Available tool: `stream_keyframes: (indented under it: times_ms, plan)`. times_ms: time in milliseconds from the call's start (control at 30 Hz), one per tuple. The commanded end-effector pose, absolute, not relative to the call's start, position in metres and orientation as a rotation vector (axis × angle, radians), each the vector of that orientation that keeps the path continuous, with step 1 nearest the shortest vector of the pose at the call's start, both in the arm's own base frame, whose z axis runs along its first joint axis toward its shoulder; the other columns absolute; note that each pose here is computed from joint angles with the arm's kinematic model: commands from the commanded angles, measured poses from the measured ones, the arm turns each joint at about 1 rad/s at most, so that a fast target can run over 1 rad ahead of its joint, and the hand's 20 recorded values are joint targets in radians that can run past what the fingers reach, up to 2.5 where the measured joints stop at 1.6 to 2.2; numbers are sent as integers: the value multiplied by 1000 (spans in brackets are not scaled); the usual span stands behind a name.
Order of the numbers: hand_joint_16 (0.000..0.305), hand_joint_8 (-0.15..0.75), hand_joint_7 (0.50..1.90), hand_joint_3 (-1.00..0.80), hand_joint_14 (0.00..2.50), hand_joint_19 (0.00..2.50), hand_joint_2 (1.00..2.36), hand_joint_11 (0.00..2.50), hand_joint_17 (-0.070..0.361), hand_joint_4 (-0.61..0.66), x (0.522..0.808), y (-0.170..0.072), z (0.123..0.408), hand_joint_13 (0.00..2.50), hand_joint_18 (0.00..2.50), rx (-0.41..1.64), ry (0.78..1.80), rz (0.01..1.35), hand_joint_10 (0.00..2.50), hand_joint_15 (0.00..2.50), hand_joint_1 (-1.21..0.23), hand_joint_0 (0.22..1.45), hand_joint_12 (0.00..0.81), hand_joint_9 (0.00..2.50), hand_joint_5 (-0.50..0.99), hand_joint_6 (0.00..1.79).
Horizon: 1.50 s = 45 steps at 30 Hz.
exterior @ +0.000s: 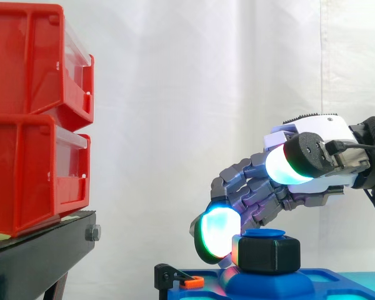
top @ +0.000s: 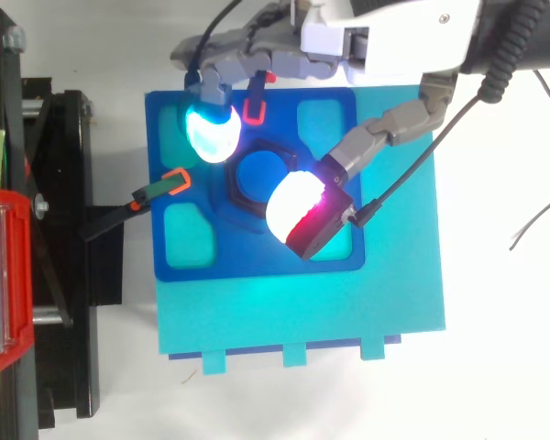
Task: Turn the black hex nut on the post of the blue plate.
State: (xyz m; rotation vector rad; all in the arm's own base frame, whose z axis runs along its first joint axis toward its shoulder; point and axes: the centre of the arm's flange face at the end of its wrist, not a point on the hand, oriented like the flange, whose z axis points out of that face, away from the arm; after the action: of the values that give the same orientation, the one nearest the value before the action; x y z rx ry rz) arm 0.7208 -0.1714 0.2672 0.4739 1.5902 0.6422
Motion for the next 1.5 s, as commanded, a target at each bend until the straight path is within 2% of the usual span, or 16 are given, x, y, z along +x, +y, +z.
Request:
stream_keyframes:
  times_ms: [0,600,1133,1467]
  plan:
    - [74,489,1027,-500,3,398,1000,136,167,472,720,-173,267,523,497,472,1591,645,5,509,-406,443,608,342,-251,504]
    - [74,487,1025,-500,2,397,1000,132,167,462,727,-174,287,528,500,460,1576,654,3,517,-405,443,606,342,-251,504]
    - [74,486,1022,-500,4,405,1000,125,167,460,740,-140,289,527,503,436,1547,630,4,520,-404,444,609,342,-252,504]
    - [72,480,1020,-500,5,407,1000,123,163,457,734,-128,262,524,493,450,1560,630,5,523,-388,456,601,338,-252,504]
